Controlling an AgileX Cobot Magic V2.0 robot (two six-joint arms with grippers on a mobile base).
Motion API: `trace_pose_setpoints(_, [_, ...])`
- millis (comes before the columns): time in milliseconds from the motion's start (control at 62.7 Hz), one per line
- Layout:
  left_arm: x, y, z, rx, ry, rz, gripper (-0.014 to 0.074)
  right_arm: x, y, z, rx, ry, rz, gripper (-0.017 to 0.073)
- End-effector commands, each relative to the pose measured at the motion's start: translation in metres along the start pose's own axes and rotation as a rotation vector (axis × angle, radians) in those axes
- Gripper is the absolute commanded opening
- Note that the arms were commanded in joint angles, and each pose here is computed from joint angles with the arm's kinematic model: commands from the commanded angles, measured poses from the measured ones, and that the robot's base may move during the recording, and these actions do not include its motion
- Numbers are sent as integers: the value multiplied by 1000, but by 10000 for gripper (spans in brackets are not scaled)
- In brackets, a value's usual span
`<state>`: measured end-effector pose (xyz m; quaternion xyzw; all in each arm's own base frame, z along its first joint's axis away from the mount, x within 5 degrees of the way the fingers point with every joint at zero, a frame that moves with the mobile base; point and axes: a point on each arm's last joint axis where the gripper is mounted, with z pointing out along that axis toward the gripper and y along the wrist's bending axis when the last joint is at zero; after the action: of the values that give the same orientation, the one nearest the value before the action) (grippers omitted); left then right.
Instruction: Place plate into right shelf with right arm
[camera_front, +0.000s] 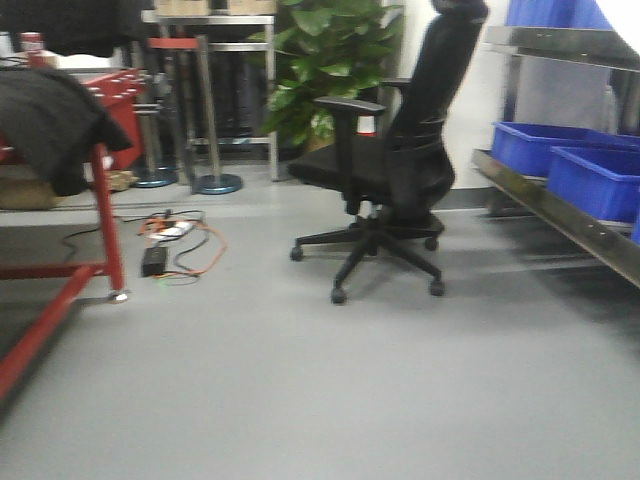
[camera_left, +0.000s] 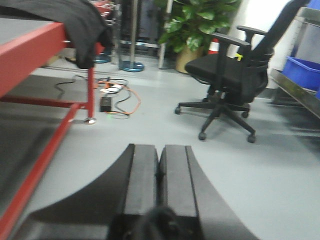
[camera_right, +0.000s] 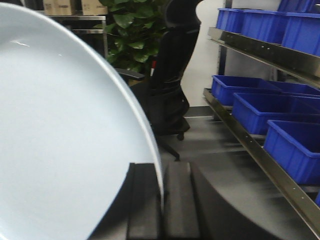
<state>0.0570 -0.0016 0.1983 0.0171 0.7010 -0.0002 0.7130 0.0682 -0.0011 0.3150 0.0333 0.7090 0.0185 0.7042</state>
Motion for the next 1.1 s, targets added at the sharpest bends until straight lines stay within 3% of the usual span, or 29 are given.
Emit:
trace_pose_setpoints(0, [-5, 1, -1, -12, -89, -15, -128, -18, 0, -2, 5, -115, -5, 53])
trace_pose_setpoints(1084, [-5, 1, -1, -12, -89, -15, -128, -18, 0, -2, 5, -115, -5, 53])
